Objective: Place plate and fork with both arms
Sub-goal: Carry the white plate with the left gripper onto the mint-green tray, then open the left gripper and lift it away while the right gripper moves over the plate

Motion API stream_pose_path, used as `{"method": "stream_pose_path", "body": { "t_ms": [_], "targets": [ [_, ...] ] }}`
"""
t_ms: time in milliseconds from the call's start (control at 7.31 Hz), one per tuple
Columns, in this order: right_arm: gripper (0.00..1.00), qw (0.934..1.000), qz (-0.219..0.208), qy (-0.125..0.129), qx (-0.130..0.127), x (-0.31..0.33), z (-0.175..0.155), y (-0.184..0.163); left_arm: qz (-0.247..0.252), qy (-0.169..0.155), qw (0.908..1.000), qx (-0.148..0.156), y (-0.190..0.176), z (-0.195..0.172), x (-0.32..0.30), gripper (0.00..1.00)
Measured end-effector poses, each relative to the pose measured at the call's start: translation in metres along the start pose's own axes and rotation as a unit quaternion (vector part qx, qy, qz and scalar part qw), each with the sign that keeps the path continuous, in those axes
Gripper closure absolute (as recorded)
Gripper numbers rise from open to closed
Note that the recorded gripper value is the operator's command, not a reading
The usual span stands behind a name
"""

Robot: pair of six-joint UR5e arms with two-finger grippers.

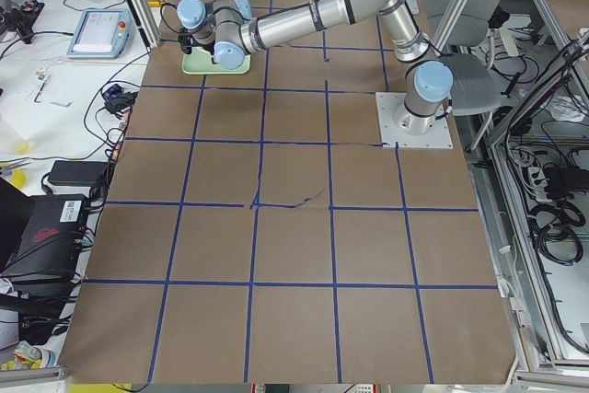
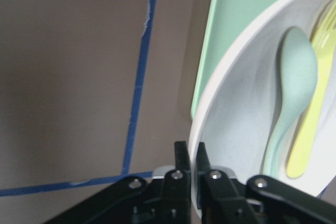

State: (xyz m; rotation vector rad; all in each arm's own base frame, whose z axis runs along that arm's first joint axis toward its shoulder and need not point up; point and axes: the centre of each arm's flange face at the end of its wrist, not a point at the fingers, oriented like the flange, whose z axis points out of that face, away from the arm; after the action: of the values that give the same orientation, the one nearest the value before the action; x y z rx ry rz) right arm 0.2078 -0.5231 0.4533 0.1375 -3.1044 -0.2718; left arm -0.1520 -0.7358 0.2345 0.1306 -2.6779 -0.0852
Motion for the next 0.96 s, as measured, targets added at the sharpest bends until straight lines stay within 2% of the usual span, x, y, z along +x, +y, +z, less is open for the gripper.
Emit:
{"method": "stream_pose_path", "body": {
  "t_ms": [274,547,684,821,957],
  "targets": [
    [0.0,1.0,0.001,0.0,0.0,-0.001,0.001,0.0,0.015,0.0,0.9999,-0.004,-0.008,0.044,0.017,1.0],
    [0.0,1.0,0.001,0.0,-0.002,-0.002,0.002,0.001,0.021,-0.002,0.9997,-0.013,-0.007,0.069,0.035,1.0],
    [0.0,1.0,0.001,0.0,-0.003,-0.002,0.003,0.001,0.023,-0.003,0.9996,-0.015,-0.006,0.075,0.039,0.88],
    [0.0,1.0,0.001,0.0,-0.004,-0.002,0.004,0.001,0.027,-0.004,0.9995,-0.016,-0.005,0.077,0.04,0.12],
    [0.0,1.0,0.001,0.0,-0.004,-0.002,0.005,0.001,0.03,-0.005,0.9994,-0.016,-0.005,0.078,0.041,0.0]
  ]
}}
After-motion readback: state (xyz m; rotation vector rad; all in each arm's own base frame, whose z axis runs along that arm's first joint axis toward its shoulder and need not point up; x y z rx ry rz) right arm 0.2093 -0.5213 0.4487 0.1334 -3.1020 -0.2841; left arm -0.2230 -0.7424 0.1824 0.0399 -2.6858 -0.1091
